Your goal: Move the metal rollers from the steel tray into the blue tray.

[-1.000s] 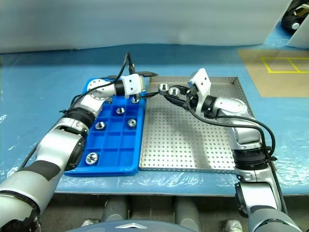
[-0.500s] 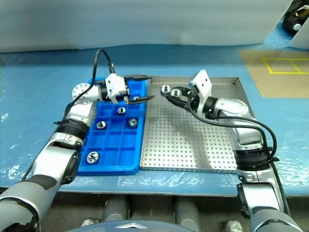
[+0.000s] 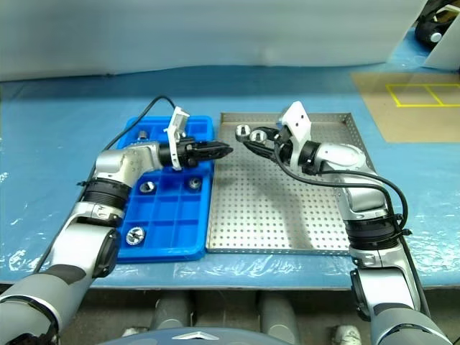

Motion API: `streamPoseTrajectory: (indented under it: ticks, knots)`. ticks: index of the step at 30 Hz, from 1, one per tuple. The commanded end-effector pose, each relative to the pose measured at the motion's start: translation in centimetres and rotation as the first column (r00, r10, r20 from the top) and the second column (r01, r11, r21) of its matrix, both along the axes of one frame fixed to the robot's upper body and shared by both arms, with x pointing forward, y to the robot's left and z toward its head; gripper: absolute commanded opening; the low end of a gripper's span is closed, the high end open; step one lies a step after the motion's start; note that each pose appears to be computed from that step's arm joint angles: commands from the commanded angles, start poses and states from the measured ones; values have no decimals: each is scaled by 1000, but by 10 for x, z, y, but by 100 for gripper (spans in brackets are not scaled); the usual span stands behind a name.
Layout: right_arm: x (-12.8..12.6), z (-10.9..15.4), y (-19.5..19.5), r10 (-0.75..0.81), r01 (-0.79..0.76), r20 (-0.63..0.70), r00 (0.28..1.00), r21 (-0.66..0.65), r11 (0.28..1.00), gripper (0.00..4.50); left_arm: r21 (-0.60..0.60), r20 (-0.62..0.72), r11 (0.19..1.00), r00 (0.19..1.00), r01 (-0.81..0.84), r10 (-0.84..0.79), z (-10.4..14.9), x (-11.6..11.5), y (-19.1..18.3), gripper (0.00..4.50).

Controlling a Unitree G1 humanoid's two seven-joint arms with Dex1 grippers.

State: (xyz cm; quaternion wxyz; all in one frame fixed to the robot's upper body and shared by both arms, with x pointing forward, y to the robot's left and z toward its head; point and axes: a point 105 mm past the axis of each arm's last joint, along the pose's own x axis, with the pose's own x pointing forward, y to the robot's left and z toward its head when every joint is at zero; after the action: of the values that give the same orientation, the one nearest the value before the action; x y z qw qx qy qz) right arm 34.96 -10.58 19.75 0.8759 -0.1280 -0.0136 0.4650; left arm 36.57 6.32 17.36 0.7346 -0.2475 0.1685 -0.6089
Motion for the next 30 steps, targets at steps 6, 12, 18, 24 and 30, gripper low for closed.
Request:
streamPoseTrajectory:
  ticks: [6, 12, 18, 24, 30]
  knots:
    - [-2, 1, -2, 4, -2, 59, 998, -44, 999, 170, -216, -257, 974, 966, -72, 14, 32, 10, -6, 324]
    - [-1, -5, -3, -1, 7, 73, 997, -76, 997, 170, -213, -389, 974, 921, -83, -6, 12, 8, -28, 324]
    - [-1, -7, -5, -9, 17, 83, 997, -95, 995, 170, -208, -425, 971, 905, -114, 15, 6, 12, -26, 324]
    - [-3, 2, -2, -3, 9, 94, 996, -59, 998, 170, -186, -453, 971, 890, -148, 48, -5, 16, -24, 324]
    - [-4, 5, 4, 15, -9, 100, 995, -59, 998, 170, -216, -452, 963, 891, -160, 47, -2, 20, -32, 324]
